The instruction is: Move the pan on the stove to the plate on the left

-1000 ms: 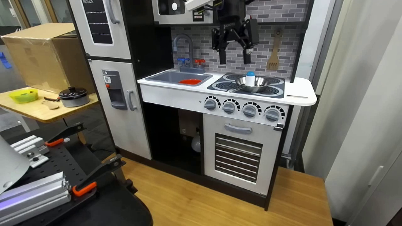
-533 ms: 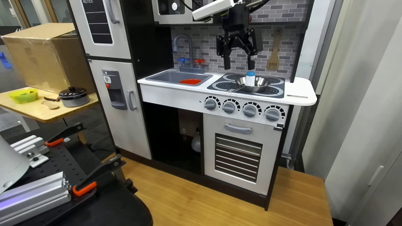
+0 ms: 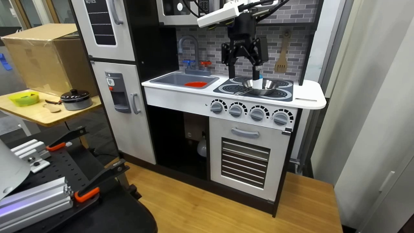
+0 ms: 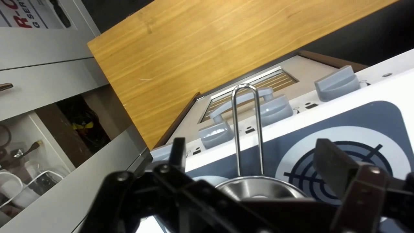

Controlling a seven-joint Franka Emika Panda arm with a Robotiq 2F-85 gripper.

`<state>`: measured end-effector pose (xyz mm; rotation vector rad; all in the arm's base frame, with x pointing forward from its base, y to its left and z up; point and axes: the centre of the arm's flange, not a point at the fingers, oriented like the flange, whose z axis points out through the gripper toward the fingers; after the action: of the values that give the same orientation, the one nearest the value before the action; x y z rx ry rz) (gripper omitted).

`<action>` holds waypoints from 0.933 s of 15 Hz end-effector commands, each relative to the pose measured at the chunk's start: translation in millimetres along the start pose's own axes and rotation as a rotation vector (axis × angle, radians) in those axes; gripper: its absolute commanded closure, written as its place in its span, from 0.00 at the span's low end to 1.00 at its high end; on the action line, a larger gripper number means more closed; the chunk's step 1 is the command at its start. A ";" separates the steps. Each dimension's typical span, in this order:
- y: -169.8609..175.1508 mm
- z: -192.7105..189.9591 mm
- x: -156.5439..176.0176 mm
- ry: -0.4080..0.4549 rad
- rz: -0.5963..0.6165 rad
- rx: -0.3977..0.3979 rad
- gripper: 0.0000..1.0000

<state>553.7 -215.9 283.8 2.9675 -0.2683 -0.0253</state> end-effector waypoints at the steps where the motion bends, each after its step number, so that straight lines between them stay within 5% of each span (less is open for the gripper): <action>1: 7.3 7.4 3.9 -0.008 0.008 0.012 0.00; 14: 8.8 33.7 11.2 -0.034 -0.010 0.087 0.00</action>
<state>558.3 -223.1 252.6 3.0390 -0.2721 -0.0656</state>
